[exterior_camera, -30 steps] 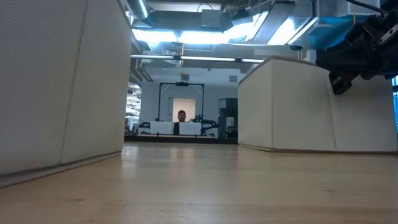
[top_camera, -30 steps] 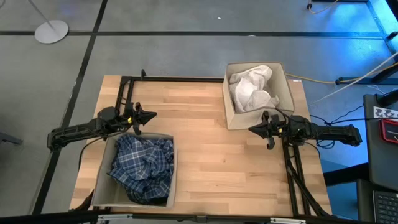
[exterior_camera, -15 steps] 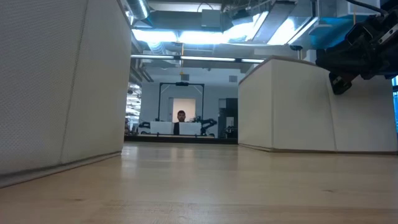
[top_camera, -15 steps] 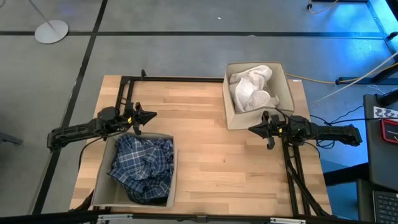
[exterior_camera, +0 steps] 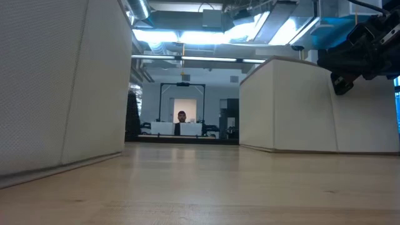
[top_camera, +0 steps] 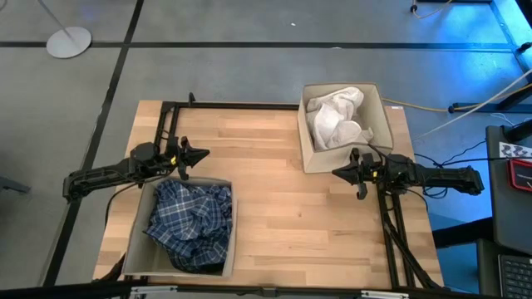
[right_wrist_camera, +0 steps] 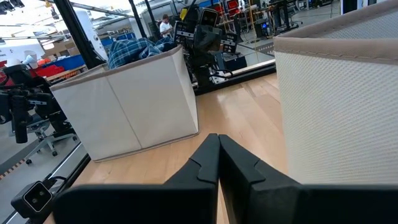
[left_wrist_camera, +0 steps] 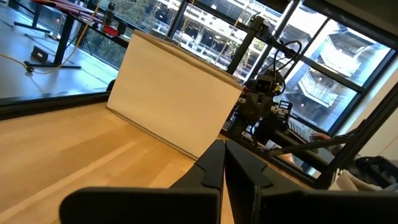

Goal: Sort clothes
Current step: Return to Home Position

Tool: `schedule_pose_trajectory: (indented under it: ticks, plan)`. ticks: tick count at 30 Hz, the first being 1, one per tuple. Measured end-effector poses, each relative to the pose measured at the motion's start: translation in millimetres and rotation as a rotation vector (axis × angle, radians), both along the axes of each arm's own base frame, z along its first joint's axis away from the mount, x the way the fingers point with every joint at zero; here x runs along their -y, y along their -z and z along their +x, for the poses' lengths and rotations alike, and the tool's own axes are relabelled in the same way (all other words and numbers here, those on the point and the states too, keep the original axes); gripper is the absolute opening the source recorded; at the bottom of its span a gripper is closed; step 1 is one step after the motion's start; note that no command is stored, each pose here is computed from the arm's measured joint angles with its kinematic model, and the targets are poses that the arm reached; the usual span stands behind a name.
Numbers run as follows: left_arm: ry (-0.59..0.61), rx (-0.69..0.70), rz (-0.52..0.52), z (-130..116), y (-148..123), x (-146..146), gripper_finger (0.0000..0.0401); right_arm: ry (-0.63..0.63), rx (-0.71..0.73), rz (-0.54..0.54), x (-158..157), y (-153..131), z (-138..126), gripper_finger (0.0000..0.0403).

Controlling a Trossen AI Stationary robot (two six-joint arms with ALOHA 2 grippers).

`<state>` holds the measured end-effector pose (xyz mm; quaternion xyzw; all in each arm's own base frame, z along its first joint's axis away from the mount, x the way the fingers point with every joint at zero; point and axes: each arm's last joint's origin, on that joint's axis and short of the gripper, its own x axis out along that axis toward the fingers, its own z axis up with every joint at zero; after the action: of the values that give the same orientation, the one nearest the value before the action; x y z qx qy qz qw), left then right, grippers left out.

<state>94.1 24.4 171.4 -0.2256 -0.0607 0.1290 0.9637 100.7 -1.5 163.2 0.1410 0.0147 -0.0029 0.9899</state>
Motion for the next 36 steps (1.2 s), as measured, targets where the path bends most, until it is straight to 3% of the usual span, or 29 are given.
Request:
schedule_pose_trajectory:
  ticks: [22, 36]
  plan:
    - [-0.001, -0.009, 0.017, 0.0, 0.3, 0.0, 0.0004, 0.000, 0.000, 0.000, 0.0, 0.0, 0.0, 0.0012]
    - [0.002, -0.024, -0.062, 0.1, 3.7, 0.0, 0.0004, 0.000, 0.000, 0.000, 0.0, -0.1, 0.0, 0.0012]
